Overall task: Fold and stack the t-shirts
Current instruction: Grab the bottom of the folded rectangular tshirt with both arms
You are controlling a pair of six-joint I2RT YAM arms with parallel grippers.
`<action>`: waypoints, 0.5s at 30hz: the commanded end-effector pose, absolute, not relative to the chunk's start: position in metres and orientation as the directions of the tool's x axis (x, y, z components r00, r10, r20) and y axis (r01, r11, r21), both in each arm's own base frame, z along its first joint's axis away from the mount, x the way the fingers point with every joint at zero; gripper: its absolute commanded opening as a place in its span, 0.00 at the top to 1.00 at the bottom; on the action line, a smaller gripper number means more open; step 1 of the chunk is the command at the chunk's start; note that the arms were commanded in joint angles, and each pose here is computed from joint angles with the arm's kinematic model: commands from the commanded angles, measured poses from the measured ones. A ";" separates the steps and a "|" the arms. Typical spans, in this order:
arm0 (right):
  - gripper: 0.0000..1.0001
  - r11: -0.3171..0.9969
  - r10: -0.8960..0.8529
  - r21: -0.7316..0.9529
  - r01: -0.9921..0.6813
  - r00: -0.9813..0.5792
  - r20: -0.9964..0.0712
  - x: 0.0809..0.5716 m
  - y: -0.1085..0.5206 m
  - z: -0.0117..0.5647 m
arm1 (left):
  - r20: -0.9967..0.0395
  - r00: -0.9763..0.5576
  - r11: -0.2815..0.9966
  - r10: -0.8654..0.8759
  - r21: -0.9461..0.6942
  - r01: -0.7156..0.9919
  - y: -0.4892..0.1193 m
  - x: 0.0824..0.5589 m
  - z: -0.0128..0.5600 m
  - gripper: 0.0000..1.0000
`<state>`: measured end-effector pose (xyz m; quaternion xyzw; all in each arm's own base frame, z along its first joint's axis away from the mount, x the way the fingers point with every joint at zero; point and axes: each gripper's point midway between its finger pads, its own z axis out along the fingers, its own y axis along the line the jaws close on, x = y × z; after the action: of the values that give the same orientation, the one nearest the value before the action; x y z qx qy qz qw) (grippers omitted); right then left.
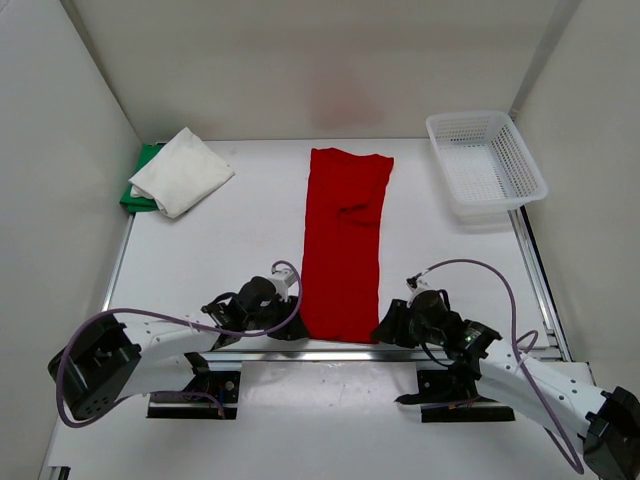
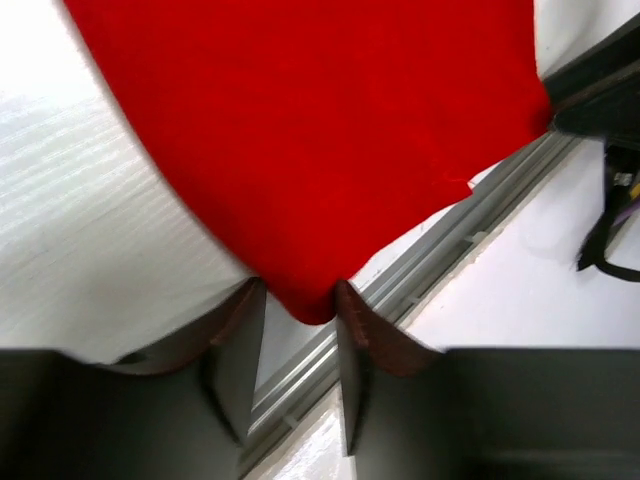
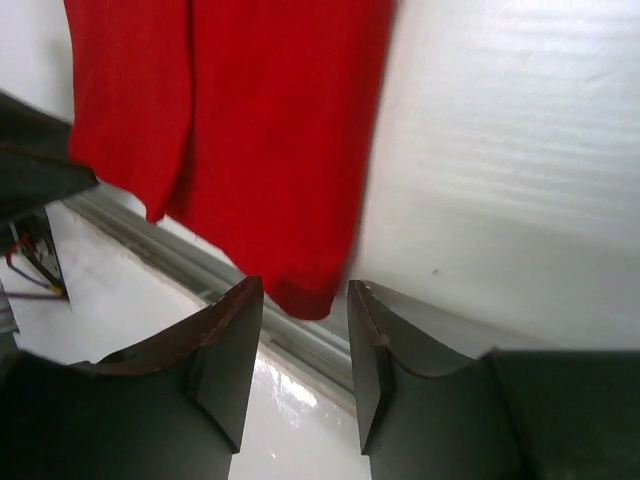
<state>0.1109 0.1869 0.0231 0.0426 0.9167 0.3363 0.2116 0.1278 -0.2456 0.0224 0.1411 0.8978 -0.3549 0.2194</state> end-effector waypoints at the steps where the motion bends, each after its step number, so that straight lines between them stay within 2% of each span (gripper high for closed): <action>1: 0.62 0.742 0.248 0.664 -0.088 -0.885 -0.394 0.126 0.191 0.036 | -0.470 -0.876 0.719 0.112 -0.570 0.398 -0.245 0.124 0.019 0.59; 3: 0.68 0.754 0.243 0.652 -0.079 -0.889 -0.389 0.125 0.188 0.030 | -0.471 -0.876 0.715 0.107 -0.576 0.396 -0.247 0.124 0.020 0.68; 5: 0.88 0.746 0.238 0.660 -0.083 -0.893 -0.382 0.124 0.190 0.030 | -0.466 -0.880 0.715 0.091 -0.584 0.383 -0.246 0.123 0.020 0.76; 7: 0.97 0.743 0.217 0.663 -0.087 -0.907 -0.362 0.114 0.193 0.024 | -0.470 -0.879 0.715 0.080 -0.587 0.380 -0.244 0.122 0.021 0.85; 11: 1.00 0.731 0.164 0.674 -0.109 -0.930 -0.328 0.093 0.205 0.020 | -0.457 -0.887 0.700 0.065 -0.613 0.367 -0.238 0.113 0.023 0.95; 15: 1.00 0.738 0.123 0.663 -0.127 -0.940 -0.317 0.075 0.212 0.022 | -0.424 -0.903 0.706 0.073 -0.618 0.347 -0.229 0.099 0.020 1.00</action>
<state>0.0805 0.2062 0.0175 -0.0083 0.9169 0.3582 0.1756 0.1115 -0.2331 0.0204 0.1192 0.9021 -0.3604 0.2054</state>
